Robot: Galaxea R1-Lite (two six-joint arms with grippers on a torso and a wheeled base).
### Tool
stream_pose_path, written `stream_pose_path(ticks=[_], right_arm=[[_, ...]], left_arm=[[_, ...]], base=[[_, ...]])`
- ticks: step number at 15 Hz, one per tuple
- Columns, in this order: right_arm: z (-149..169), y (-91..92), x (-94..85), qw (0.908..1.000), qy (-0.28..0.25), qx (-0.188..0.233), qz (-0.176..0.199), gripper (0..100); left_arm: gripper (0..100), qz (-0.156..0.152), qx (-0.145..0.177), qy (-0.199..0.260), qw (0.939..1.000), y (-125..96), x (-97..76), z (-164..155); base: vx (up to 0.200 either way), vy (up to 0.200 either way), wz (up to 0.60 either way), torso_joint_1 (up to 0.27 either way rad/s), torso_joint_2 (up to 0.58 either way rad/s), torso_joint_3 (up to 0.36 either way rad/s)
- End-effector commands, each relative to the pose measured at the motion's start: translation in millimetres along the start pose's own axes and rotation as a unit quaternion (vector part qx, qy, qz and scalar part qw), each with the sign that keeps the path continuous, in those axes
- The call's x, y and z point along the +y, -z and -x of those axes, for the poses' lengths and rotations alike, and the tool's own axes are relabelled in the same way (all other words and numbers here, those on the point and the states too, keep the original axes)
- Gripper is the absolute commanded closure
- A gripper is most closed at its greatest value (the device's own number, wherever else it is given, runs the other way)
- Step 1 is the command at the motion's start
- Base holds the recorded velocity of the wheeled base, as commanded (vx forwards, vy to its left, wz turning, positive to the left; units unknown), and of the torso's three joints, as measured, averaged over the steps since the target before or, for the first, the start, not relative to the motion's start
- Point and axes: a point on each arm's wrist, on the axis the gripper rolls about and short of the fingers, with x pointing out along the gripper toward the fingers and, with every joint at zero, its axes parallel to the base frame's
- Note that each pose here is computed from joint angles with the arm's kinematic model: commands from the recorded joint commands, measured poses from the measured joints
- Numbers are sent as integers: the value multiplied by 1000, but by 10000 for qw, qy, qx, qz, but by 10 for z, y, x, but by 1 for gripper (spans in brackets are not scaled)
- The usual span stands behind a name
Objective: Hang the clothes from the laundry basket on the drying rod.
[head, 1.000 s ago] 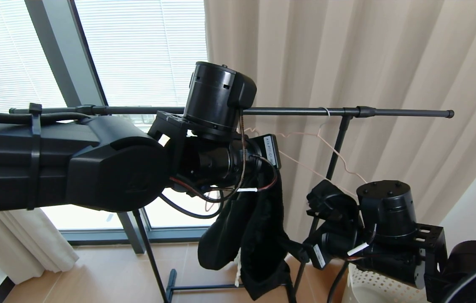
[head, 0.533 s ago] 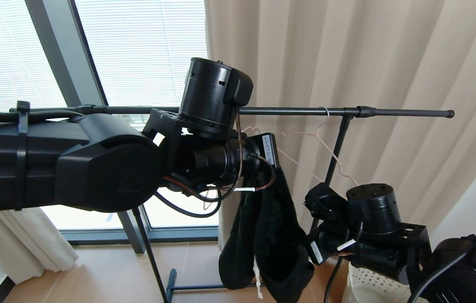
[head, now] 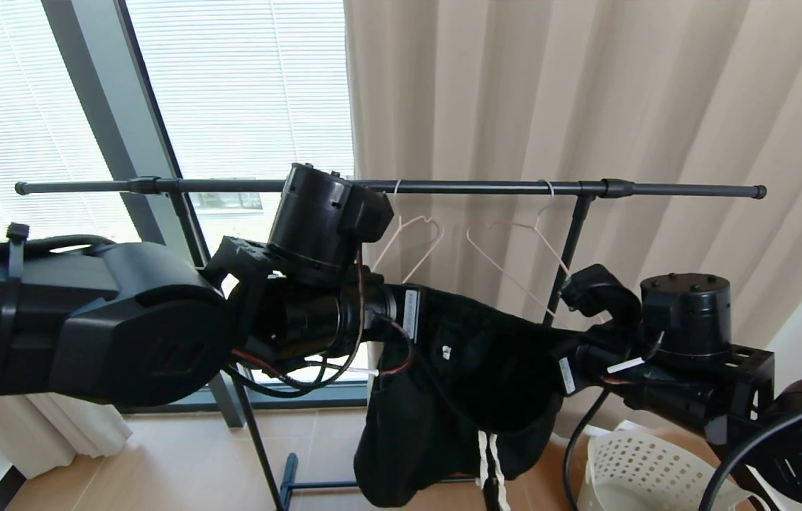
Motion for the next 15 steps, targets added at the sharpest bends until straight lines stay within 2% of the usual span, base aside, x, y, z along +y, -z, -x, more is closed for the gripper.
stream_pose_path(ticks=[1,3,4,7,9,12,14,15], right_arm=[[271,-353,-109,9982,367,-467,-112,100],[423,-579,-100,9958,762,-501,-104,100],[492,-716,-63,9933,1031,-510,-81,100],[724,-1030,-19,9872,1586,-149,113,100],[818,-1109,-43,9856,1679,29,190,100],[888,-1124,-61,9859,1673,-54,84,100],[883,-1124,-60,9859,1673,-57,69,100],[910,-1137,-66,9860,1667,-99,50,100]], left_arm=[[100,-524,150,-117,9984,255,142,4],[100,-1023,22,-85,9947,347,182,40],[100,-1149,-106,-26,9933,346,185,72],[100,-1113,-597,77,9920,158,162,248],[100,-1067,-833,239,9905,50,167,403],[100,-1069,-846,581,9890,10,216,538],[100,-1069,-856,623,9886,6,232,554],[100,-1152,-967,565,9870,-29,303,637]], base=[[0,0,0,0,0,0],[0,0,0,0,0,0],[0,0,0,0,0,0],[0,0,0,0,0,0],[0,0,0,0,0,0],[0,0,0,0,0,0],[0,0,0,0,0,0],[0,0,0,0,0,0]])
